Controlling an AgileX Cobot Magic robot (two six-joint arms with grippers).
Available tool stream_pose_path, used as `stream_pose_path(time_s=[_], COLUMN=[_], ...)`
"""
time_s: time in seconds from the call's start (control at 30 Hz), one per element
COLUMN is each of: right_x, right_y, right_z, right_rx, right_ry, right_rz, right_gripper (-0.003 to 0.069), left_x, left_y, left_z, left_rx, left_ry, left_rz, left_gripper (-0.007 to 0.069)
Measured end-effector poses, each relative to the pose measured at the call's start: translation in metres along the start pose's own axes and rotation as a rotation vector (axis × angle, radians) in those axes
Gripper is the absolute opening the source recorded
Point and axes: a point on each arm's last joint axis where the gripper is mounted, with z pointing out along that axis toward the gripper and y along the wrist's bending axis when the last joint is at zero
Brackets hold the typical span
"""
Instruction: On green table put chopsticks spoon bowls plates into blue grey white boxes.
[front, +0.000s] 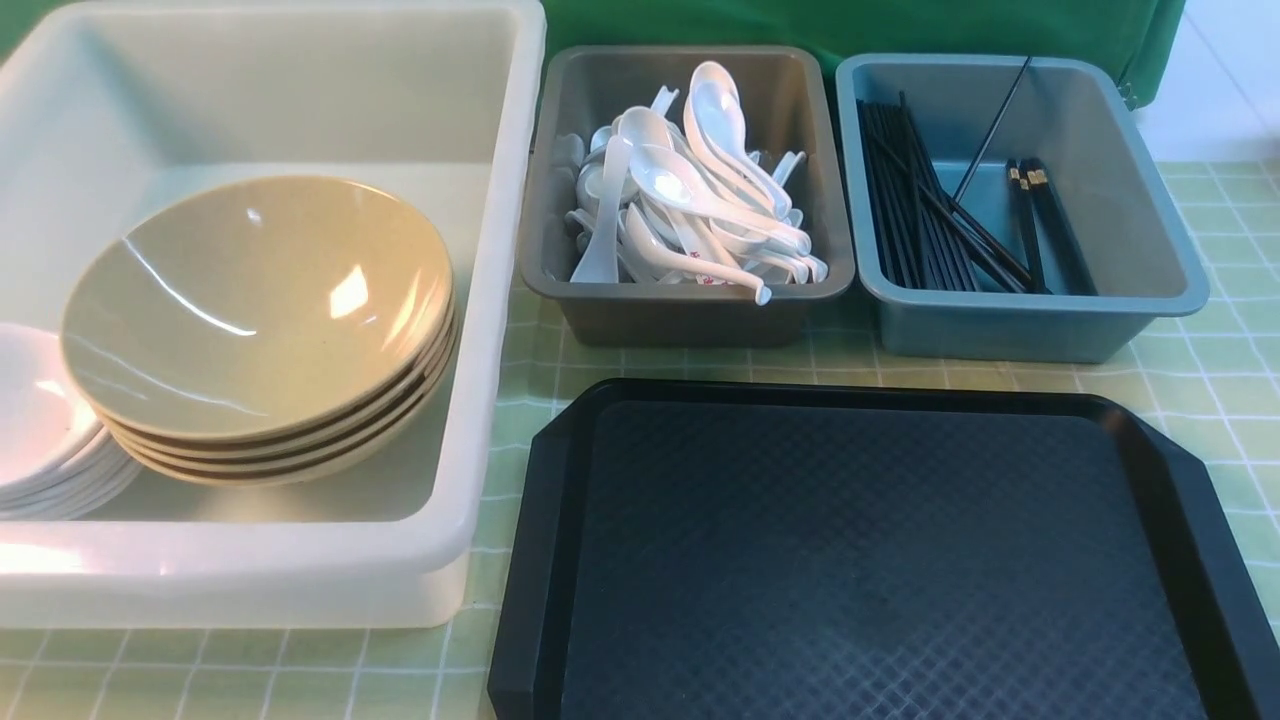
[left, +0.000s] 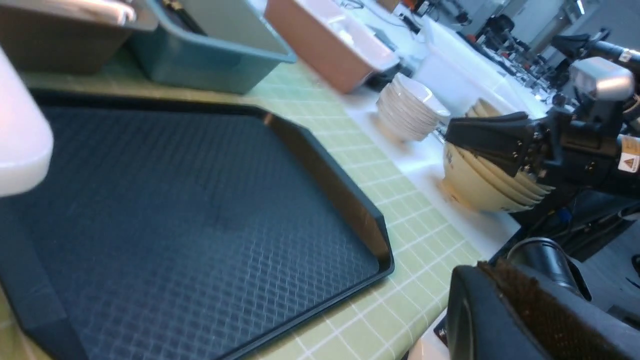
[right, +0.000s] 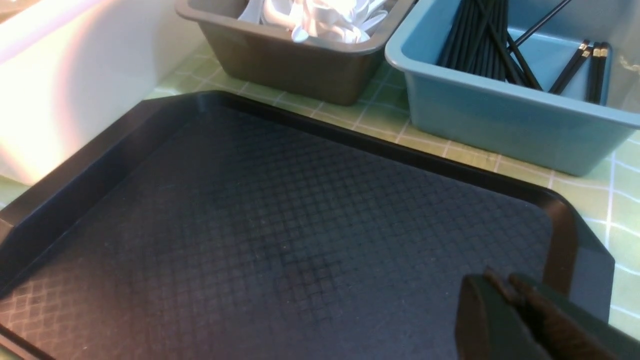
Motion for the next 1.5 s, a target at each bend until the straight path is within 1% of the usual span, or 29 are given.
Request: stream_pose_path(time_s=[0.23, 0.37, 0.4, 0.57, 0.6, 0.63, 0.67, 0.7, 0.73, 0.77, 0.83, 0.9, 0.93, 1.0, 1.1, 1.13, 1.23, 1.5], right_x=[0.000, 0.000, 0.000, 0.000, 0.000, 0.000, 0.000, 0.000, 0.000, 0.000, 0.000, 0.000, 0.000, 0.000, 0.000, 0.000, 0.000, 0.001], right_y=[0.000, 0.000, 0.000, 0.000, 0.000, 0.000, 0.000, 0.000, 0.000, 0.000, 0.000, 0.000, 0.000, 0.000, 0.000, 0.000, 0.000, 0.000], right_z=[0.000, 0.000, 0.000, 0.000, 0.000, 0.000, 0.000, 0.000, 0.000, 0.000, 0.000, 0.000, 0.000, 0.000, 0.000, 0.000, 0.000, 0.000], right_rx=[0.000, 0.000, 0.000, 0.000, 0.000, 0.000, 0.000, 0.000, 0.000, 0.000, 0.000, 0.000, 0.000, 0.001, 0.001, 0.001, 0.001, 0.001], right_ry=[0.000, 0.000, 0.000, 0.000, 0.000, 0.000, 0.000, 0.000, 0.000, 0.000, 0.000, 0.000, 0.000, 0.003, 0.004, 0.004, 0.004, 0.006], right_rz=[0.001, 0.001, 0.001, 0.001, 0.001, 0.001, 0.001, 0.001, 0.001, 0.001, 0.001, 0.001, 0.001, 0.001, 0.001, 0.001, 0.001, 0.001], right_gripper=[0.0058, 0.0061, 0.0064, 0.0069, 0.0070, 0.0071, 0.0072, 0.0074, 0.0074, 0.0076, 0.0076, 0.0078, 0.0078, 0.0080, 0.0082, 0.0085, 0.0088, 0.0092], left_x=[0.002, -0.001, -0.005, -0.017, -0.016, -0.017, -0.015, -0.014, -0.012, -0.007, 0.003, 0.020, 0.023, 0.035, 0.039, 0.046, 0.052, 0.053], left_y=[-0.001, 0.007, 0.015, 0.048, 0.054, 0.063, 0.067, 0.075, 0.077, 0.084, 0.093, 0.107, 0.109, 0.118, 0.120, 0.124, 0.126, 0.126], left_z=[-0.002, -0.002, -0.001, -0.002, -0.002, -0.003, -0.002, -0.003, -0.002, -0.001, 0.002, 0.008, 0.009, 0.012, 0.012, 0.012, 0.012, 0.012], left_rx=[0.001, -0.085, -0.154, -0.418, -0.466, -0.535, -0.565, -0.388, -0.631, -0.662, -0.684, -0.706, -0.712, -0.725, -0.736, -0.756, -0.775, -0.776], left_ry=[-0.003, -0.036, -0.083, -0.311, -0.333, -0.369, -0.381, -0.353, -0.405, -0.419, -0.413, -0.359, -0.343, -0.295, -0.262, -0.190, -0.120, -0.101], left_rz=[0.014, 0.097, 0.145, 0.285, 0.311, 0.365, 0.374, 0.450, 0.430, 0.454, 0.447, 0.418, 0.421, 0.378, 0.353, 0.313, 0.283, 0.278], left_gripper=[-0.0001, -0.0001, -0.0001, -0.0001, -0.0001, -0.0001, -0.0001, -0.0001, -0.0001, -0.0001, -0.0001, -0.0001, -0.0001, -0.0001, -0.0001, -0.0001, -0.0001, -0.0001])
